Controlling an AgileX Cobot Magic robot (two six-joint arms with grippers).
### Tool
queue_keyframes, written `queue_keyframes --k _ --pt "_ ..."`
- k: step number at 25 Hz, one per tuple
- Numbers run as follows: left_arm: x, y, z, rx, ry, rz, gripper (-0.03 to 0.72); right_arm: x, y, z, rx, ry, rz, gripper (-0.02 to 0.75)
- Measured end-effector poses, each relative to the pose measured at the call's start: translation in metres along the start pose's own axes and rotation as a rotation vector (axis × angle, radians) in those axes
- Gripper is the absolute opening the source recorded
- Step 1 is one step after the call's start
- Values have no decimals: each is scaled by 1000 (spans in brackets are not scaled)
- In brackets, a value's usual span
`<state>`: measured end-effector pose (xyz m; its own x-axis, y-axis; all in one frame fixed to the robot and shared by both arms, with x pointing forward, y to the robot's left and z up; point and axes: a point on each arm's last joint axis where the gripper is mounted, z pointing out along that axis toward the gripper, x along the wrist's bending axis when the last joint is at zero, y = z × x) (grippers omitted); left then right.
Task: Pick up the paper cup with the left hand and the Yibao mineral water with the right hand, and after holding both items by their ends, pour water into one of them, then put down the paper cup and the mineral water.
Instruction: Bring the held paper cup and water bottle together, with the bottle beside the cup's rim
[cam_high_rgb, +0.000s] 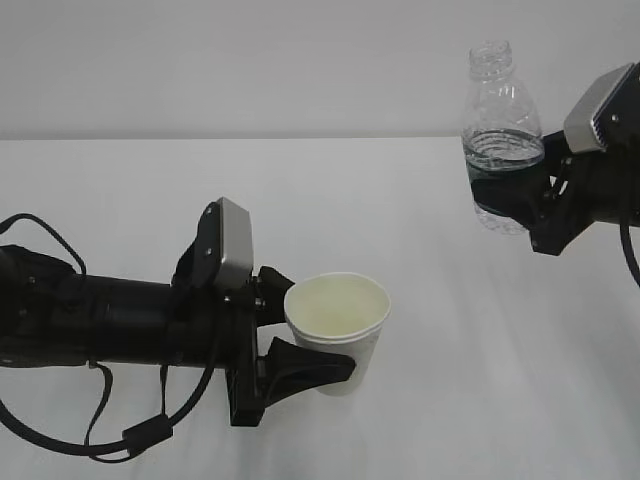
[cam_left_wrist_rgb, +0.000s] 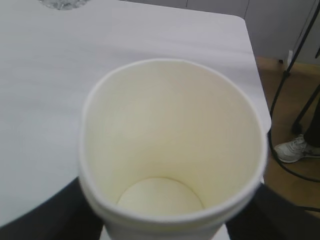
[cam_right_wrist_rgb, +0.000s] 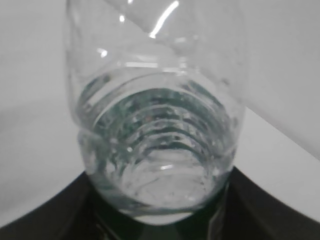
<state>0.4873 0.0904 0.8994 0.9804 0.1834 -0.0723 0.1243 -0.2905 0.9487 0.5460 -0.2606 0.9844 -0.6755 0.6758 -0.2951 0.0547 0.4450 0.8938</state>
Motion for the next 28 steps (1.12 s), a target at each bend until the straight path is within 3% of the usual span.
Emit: queue_keyframes --k 14,23,28 --pt "18 24 9 -52 17 39 476 1 10 -8 -5 2 -65 443" --pt "18 23 9 -34 18 44 476 2 10 -8 2 10 -77 443" --pt "15 24 14 -21 9 56 475 14 14 -1 20 59 -118 443"
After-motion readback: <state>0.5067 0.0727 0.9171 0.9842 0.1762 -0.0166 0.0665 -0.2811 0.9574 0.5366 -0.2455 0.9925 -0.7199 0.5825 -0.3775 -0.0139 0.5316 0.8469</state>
